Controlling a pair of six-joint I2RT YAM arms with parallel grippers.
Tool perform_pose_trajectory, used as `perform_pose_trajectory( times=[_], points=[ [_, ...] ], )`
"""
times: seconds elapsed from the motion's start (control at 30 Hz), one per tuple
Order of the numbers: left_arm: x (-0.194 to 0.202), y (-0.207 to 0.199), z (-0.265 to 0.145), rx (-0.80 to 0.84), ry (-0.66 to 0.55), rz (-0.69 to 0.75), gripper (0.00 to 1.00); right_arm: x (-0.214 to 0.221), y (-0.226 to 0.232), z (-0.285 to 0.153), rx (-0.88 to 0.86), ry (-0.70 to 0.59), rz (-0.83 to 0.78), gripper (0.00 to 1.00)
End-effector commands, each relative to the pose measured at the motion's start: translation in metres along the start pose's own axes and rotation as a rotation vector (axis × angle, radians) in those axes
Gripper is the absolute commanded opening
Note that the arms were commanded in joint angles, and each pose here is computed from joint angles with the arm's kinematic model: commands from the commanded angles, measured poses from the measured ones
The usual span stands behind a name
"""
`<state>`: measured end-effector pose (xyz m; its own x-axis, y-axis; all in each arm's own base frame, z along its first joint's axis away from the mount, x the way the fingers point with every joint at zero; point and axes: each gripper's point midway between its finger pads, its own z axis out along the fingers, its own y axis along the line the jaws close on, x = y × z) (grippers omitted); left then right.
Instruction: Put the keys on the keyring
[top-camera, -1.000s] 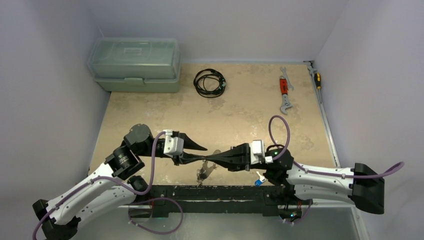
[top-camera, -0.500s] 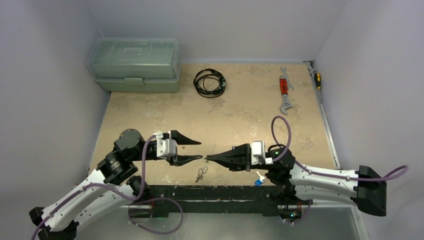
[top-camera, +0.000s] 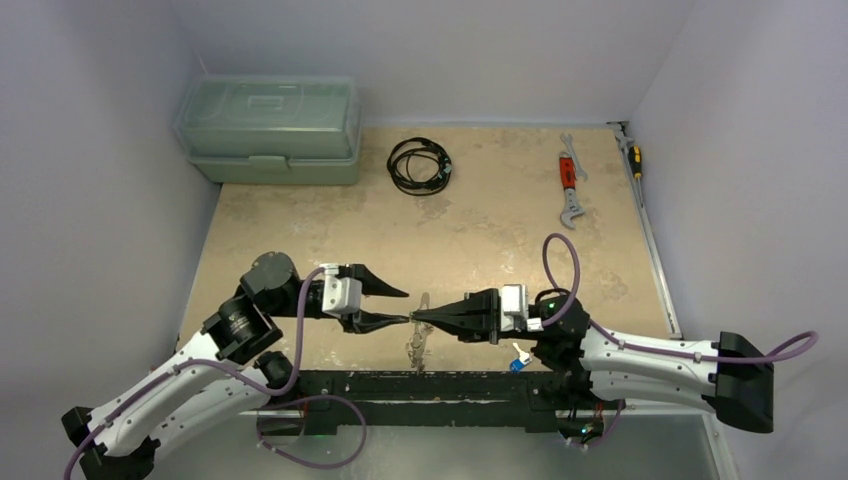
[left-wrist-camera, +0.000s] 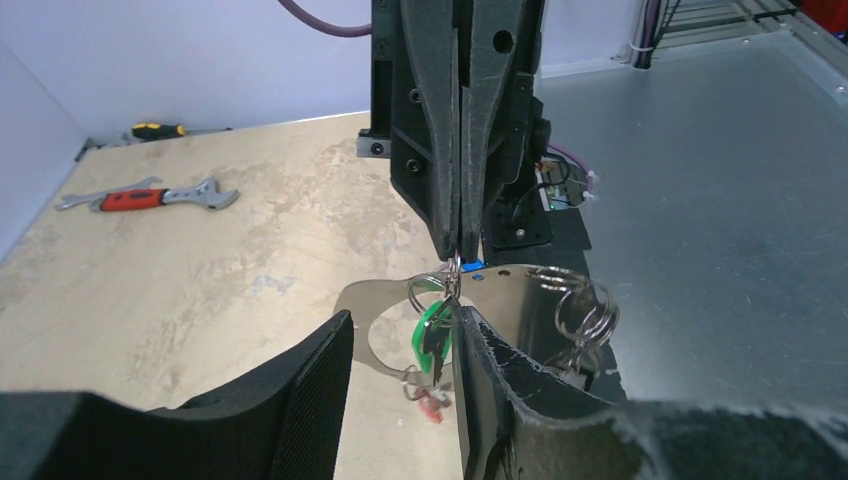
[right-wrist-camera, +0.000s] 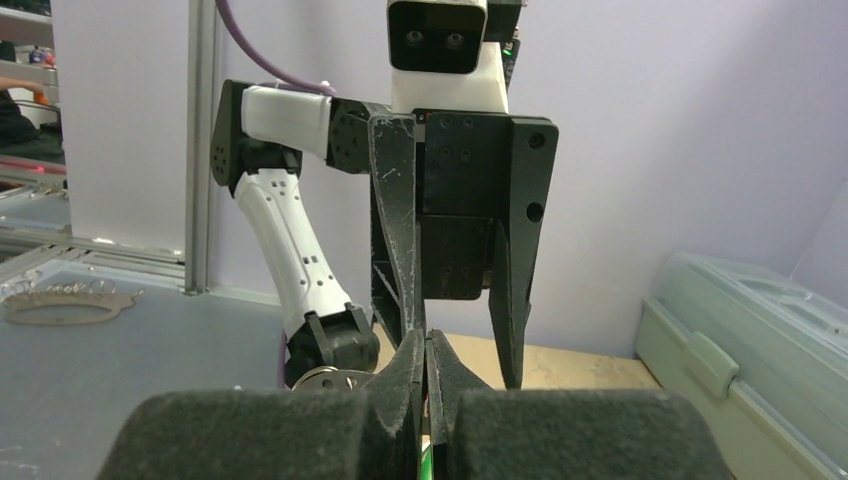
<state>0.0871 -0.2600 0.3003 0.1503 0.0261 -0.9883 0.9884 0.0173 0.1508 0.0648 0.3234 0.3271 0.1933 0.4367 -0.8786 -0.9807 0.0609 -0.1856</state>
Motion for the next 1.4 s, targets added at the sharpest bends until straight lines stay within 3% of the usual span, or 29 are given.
perform_pose_trajectory(
  times=[0.0, 0.4, 0.6, 0.7, 1.03, 1.1, 1.23, 1.3, 1.37],
  points=[
    [-0.018, -0.008, 0.003, 0.067, -0.047, 0.008, 0.40, -0.035, -0.010, 0.010, 0.030, -0.098, -0.058, 0.00],
    [-0.013, -0.008, 0.010, 0.100, -0.032, -0.044, 0.31, -0.031, -0.010, 0.014, 0.021, -0.093, -0.056, 0.00],
    [-0.013, -0.006, 0.011, 0.096, -0.027, -0.053, 0.15, -0.029, -0.009, 0.016, 0.013, -0.093, -0.053, 0.00],
    [-0.014, 0.000, 0.011, 0.068, -0.027, -0.061, 0.00, -0.028, -0.009, 0.017, 0.011, -0.092, -0.051, 0.00],
    [0.004, 0.024, 0.005, -0.053, 0.080, -0.005, 0.00, -0.016, -0.017, 0.015, 0.061, -0.030, -0.026, 0.00],
    [0.010, 0.030, 0.004, -0.086, 0.110, -0.003, 0.00, -0.015, -0.025, 0.015, 0.099, 0.012, -0.025, 0.14],
    [0.024, 0.040, 0.004, -0.124, 0.179, -0.009, 0.00, -0.011, -0.045, 0.007, 0.215, 0.118, -0.029, 0.58],
    [0.033, 0.045, 0.002, -0.146, 0.225, -0.016, 0.00, -0.006, -0.059, -0.001, 0.292, 0.207, -0.035, 0.69],
    [0.041, 0.050, 0.002, -0.161, 0.263, -0.026, 0.00, 0.002, -0.067, -0.012, 0.349, 0.304, -0.038, 0.71]
  ],
)
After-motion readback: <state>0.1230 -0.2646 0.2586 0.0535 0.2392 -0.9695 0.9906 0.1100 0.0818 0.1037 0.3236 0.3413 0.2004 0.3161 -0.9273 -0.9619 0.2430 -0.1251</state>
